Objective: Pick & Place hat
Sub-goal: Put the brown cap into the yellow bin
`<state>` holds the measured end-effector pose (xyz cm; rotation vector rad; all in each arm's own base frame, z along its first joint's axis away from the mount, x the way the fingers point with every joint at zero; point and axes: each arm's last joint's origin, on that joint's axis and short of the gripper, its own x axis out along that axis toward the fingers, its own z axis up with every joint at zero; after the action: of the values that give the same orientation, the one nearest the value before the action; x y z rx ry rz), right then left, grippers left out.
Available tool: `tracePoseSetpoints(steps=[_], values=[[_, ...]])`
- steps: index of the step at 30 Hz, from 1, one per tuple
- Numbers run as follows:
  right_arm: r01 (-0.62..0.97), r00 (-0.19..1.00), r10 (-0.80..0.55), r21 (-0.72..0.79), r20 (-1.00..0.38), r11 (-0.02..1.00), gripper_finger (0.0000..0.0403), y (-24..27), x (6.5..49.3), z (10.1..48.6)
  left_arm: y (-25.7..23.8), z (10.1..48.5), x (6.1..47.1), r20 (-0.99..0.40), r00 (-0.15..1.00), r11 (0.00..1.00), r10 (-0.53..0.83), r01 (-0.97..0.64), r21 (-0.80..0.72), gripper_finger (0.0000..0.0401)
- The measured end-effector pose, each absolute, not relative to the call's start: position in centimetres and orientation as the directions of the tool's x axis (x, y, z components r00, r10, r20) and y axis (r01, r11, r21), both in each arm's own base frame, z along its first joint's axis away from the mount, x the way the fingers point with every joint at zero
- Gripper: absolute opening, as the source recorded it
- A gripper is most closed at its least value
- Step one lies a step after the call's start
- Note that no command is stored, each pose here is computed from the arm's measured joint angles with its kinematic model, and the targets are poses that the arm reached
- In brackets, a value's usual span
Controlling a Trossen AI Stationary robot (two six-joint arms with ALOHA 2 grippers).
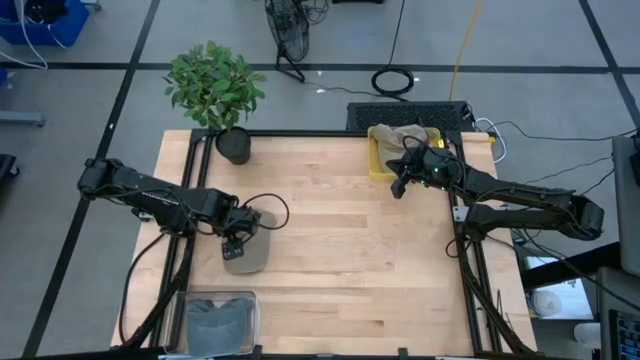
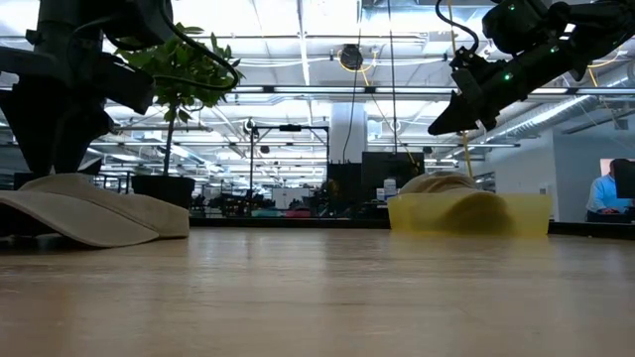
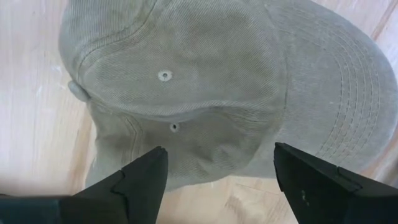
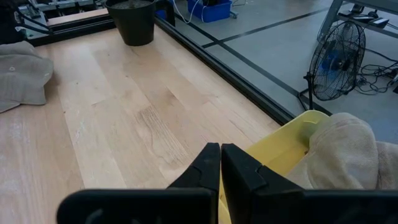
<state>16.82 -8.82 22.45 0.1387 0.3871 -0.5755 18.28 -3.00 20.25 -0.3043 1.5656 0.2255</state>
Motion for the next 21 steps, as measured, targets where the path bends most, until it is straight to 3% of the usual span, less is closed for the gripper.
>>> tracePoseSetpoints(steps=[21], values=[[0.554,0.769,-0.503,0.020,-0.394,0.832,0.0004,-8.82,16.82,22.45,-3.03,20.25,18.27,-0.999,-0.001,0.953,-0.038,-0.302,-0.036,0.0292]])
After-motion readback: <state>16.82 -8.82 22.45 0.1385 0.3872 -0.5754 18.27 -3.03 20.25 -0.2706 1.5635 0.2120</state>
